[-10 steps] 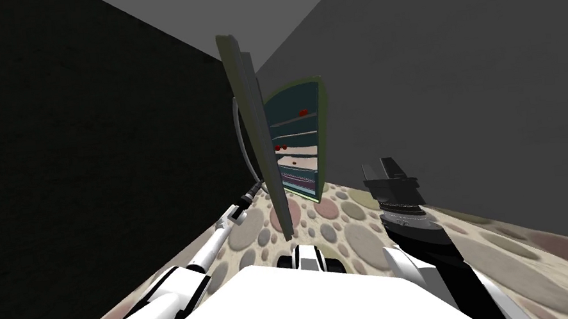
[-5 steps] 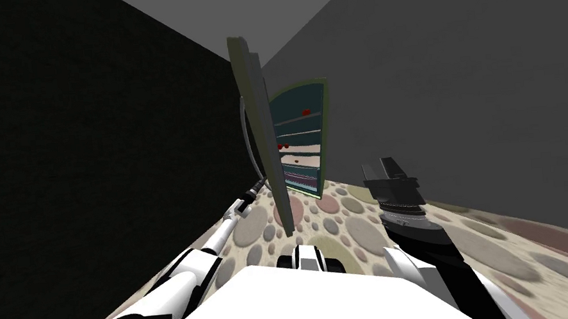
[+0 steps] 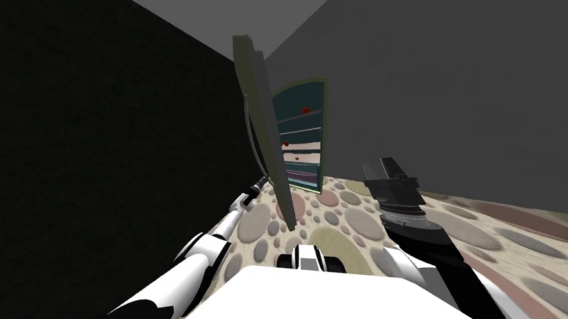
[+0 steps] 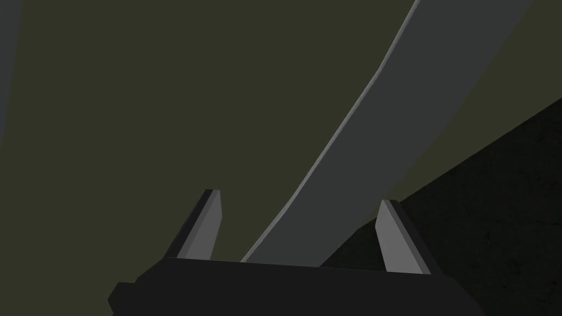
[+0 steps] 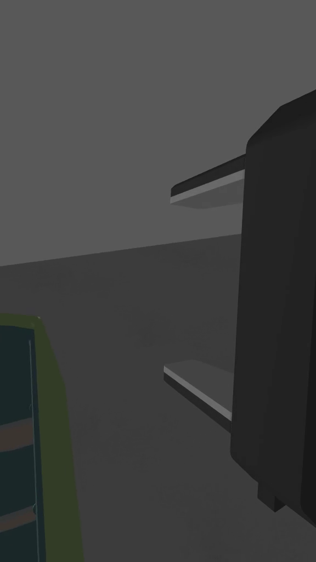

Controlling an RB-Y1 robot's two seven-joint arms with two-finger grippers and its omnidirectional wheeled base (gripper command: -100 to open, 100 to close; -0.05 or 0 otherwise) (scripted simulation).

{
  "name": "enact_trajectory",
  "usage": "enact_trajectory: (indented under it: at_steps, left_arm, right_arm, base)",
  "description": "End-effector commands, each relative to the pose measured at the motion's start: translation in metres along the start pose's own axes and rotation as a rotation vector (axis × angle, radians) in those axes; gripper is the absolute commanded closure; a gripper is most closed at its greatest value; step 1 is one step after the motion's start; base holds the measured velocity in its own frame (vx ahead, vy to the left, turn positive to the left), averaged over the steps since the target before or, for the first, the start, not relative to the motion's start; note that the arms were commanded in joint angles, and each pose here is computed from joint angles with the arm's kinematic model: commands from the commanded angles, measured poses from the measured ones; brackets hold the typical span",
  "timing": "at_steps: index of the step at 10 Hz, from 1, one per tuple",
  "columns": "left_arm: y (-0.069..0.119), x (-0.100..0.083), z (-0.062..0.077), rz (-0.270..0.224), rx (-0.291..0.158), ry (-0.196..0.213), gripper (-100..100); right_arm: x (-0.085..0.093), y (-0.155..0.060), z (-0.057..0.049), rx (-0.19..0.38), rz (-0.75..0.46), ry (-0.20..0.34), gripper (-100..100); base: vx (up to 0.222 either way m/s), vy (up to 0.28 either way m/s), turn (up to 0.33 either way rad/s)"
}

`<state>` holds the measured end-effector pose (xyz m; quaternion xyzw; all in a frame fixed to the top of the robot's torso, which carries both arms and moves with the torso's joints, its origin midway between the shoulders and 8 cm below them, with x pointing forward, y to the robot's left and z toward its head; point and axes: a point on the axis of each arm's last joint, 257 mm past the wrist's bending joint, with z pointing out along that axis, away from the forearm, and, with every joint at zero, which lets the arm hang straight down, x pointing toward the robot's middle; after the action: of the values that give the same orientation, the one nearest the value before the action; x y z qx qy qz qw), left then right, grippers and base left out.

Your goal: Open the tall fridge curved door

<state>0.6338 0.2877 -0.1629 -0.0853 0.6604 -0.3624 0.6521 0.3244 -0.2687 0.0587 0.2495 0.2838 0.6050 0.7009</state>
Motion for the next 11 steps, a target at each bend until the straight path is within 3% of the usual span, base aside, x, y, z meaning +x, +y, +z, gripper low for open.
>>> enact_trajectory:
  at_steps: [1, 3, 4, 11]
  left_arm:
    - [-0.016, 0.012, 0.022, -0.003, 0.033, 0.031, 100]
    - [-0.012, 0.001, 0.032, 0.002, 0.015, 0.025, 100]
    - [-0.013, 0.003, 0.031, 0.007, 0.019, 0.024, 100]
    - [-0.043, 0.017, 0.026, -0.001, 0.134, 0.092, 100]
  right_arm:
    - [0.0, 0.0, 0.0, 0.0, 0.0, 0.0, 0]
    - [0.0, 0.0, 0.0, 0.0, 0.0, 0.0, 0]
    - [0.0, 0.0, 0.0, 0.0, 0.0, 0.0, 0]
    - [0.0, 0.0, 0.0, 0.0, 0.0, 0.0, 0]
  base:
    - [-0.1, 0.192, -0.092]
    - [-0.126, 0.169, -0.073]
    - [-0.021, 0.051, -0.003]
    - [0.006, 0.24, -0.018]
